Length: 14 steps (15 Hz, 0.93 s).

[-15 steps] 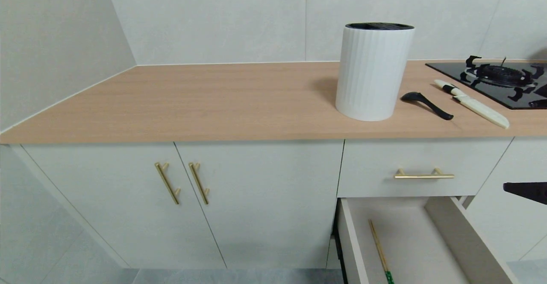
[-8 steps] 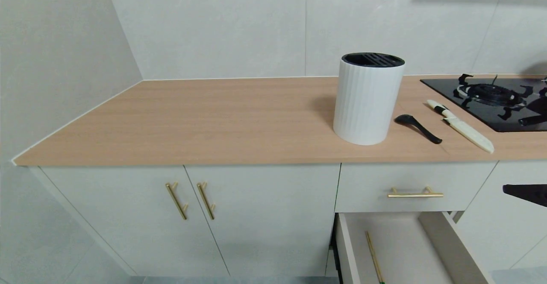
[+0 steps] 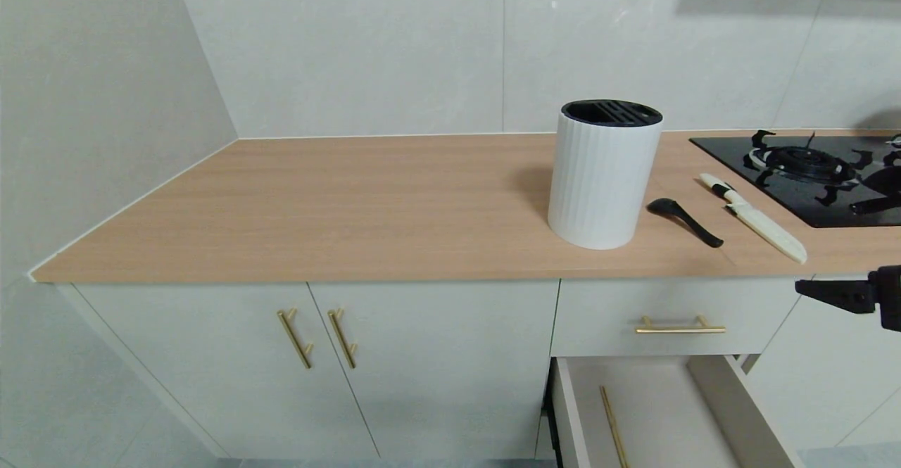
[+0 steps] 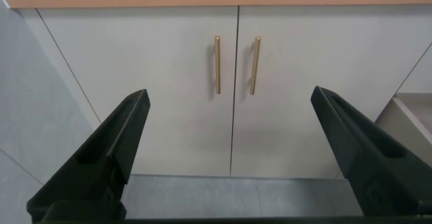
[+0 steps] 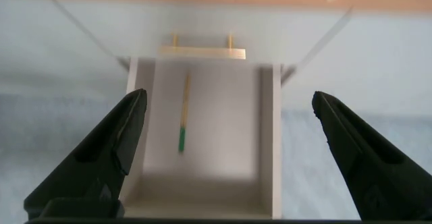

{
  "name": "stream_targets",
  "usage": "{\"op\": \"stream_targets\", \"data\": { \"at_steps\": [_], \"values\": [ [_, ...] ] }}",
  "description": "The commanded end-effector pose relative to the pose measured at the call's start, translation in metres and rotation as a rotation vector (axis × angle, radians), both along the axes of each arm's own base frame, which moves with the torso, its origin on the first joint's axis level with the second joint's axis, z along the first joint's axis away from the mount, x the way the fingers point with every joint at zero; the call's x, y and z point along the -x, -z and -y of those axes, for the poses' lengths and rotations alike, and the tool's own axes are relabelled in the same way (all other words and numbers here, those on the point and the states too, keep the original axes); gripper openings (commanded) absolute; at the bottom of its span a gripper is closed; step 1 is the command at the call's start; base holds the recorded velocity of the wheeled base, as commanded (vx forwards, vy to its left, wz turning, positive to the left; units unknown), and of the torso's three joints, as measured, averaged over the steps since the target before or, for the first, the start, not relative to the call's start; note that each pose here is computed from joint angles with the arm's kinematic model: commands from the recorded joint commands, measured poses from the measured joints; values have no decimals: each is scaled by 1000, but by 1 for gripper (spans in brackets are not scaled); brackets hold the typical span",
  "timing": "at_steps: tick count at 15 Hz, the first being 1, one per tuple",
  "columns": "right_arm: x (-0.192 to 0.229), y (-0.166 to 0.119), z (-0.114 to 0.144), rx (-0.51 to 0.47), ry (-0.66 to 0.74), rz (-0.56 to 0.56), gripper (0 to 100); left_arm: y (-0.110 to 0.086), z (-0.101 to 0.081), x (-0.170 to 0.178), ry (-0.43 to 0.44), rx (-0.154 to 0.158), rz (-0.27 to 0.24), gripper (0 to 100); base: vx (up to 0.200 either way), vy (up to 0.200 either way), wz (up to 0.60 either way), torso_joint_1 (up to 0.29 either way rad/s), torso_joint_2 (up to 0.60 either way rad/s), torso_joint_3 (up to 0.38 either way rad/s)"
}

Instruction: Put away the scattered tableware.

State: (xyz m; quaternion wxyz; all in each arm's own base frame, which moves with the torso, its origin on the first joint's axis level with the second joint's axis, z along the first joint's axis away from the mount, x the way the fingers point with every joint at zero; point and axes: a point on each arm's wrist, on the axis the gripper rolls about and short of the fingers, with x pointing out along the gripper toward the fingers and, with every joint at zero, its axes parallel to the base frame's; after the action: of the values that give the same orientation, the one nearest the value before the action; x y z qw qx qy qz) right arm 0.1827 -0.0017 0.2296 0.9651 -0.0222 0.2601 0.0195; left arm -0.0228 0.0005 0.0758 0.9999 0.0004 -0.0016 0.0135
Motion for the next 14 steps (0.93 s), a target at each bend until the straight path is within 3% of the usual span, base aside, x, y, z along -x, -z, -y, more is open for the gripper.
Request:
{"op": "stream_targets", "data": {
  "at_steps": [1, 5, 7, 14],
  "values": [
    [-82, 12, 1, -23, -51, 10, 100, 0, 0, 0, -1, 1, 0, 100, 0, 0, 0, 0, 0, 0],
    [-158, 44, 0, -100, -213, 113, 100, 0, 0, 0, -1, 1, 0, 100, 0, 0, 0, 0, 0, 0],
    [-181, 63, 2, -91, -222, 197, 100, 0, 0, 0, -1, 1, 0, 100, 0, 0, 0, 0, 0, 0],
    [-197, 84, 11, -72, -183, 201, 100, 0, 0, 0, -1, 1, 0, 100, 0, 0, 0, 0, 0, 0]
  ]
}}
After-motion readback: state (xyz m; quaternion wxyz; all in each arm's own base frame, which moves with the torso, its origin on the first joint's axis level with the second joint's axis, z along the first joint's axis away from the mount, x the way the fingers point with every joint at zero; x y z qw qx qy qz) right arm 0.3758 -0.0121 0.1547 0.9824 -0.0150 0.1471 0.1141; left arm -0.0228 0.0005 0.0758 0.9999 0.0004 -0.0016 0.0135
